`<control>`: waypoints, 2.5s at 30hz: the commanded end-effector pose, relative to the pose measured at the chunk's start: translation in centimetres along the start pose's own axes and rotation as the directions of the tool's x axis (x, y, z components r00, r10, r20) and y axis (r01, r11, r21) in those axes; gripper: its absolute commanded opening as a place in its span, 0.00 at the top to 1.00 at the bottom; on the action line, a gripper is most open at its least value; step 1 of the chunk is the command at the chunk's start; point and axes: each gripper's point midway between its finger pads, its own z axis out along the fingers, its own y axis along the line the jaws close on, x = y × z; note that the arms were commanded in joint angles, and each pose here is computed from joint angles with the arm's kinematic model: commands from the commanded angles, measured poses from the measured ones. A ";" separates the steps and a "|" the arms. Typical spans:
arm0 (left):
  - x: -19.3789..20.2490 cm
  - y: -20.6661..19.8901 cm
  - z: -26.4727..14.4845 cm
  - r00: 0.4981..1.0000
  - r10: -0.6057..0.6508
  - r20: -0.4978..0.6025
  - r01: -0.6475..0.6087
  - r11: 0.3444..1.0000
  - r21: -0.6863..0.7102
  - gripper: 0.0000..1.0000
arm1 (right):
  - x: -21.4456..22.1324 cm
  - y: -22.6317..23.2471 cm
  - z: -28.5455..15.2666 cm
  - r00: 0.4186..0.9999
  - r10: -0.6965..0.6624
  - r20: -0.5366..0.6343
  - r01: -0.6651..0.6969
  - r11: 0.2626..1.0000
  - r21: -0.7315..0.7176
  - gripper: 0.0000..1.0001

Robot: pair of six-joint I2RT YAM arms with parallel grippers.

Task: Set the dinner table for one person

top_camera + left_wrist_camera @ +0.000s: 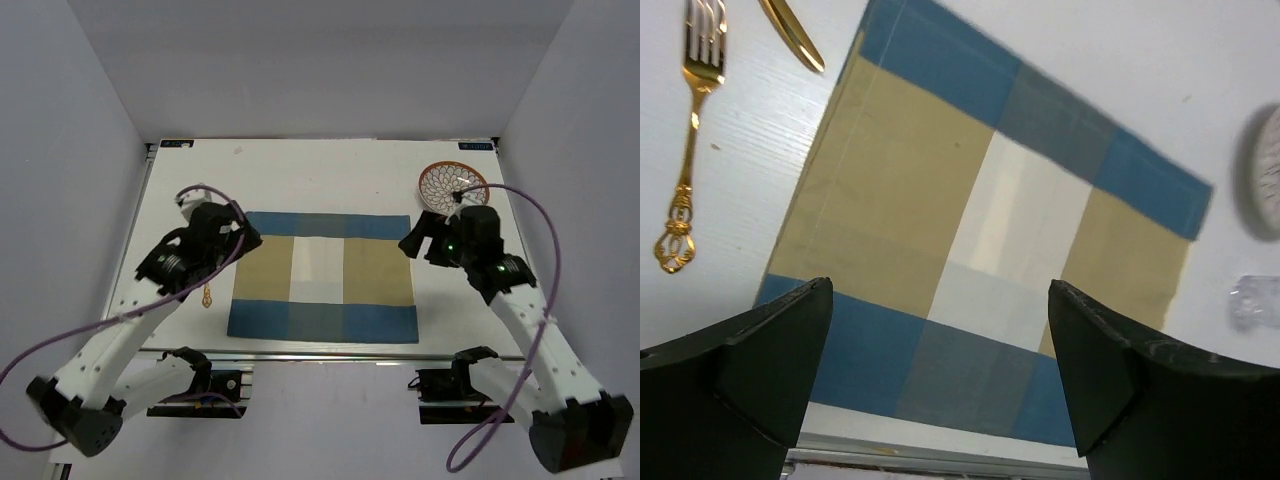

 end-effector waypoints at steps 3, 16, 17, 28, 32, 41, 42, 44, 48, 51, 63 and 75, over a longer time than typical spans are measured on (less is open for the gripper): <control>6.6 -0.8 6.7 0.960 0.120 -0.254 -0.141 0.988 -0.068 0.02 | 5.6 -1.3 4.8 0.978 -0.001 -0.209 -0.001 1.000 -0.006 0.11; 14.6 4.2 13.3 0.861 0.144 -0.488 -0.324 0.895 -0.306 0.02 | 12.5 -4.2 10.1 0.883 -0.071 -0.465 0.174 0.968 0.183 0.11; 14.7 4.0 13.7 0.857 0.146 -0.495 -0.332 0.890 -0.312 0.02 | 12.3 -4.2 10.5 0.883 -0.072 -0.463 0.178 0.966 0.189 0.11; 16.7 4.7 19.4 0.794 0.179 -0.581 -0.445 0.822 -0.355 0.02 | 12.4 -7.7 15.3 0.851 -0.012 -0.524 0.237 0.900 0.365 0.11; 13.9 3.5 22.0 0.808 0.215 -0.549 -0.481 0.779 -0.401 0.02 | 11.2 -7.7 17.6 0.844 -0.007 -0.537 0.243 0.897 0.370 0.11; 7.0 0.9 28.9 0.890 0.181 -0.419 -0.396 0.763 -0.512 0.02 | 5.9 -8.4 24.6 0.850 0.021 -0.526 0.236 0.878 0.416 0.11; 7.1 0.8 29.1 0.884 0.182 -0.431 -0.405 0.757 -0.512 0.02 | 5.7 -8.6 24.8 0.845 0.023 -0.535 0.241 0.876 0.418 0.11; 5.1 -0.5 30.5 0.899 0.180 -0.400 -0.376 0.786 -0.491 0.02 | 4.3 -8.7 26.6 0.852 0.017 -0.524 0.239 0.877 0.417 0.11; 4.6 -0.7 32.5 0.904 0.168 -0.392 -0.355 0.807 -0.471 0.02 | 2.9 -9.0 28.4 0.847 0.004 -0.532 0.250 0.879 0.406 0.11; 4.8 -0.3 32.8 0.906 0.158 -0.393 -0.345 0.814 -0.467 0.02 | 2.0 -8.9 29.5 0.848 -0.015 -0.530 0.258 0.885 0.389 0.11; 2.8 -1.7 32.4 0.913 0.182 -0.365 -0.335 0.845 -0.416 0.02 | 1.9 -7.8 28.8 0.856 -0.001 -0.517 0.220 0.906 0.361 0.11; 1.2 -1.8 31.5 0.918 0.173 -0.356 -0.320 0.855 -0.408 0.02 | 1.6 -8.6 27.5 0.868 0.038 -0.495 0.174 0.911 0.374 0.11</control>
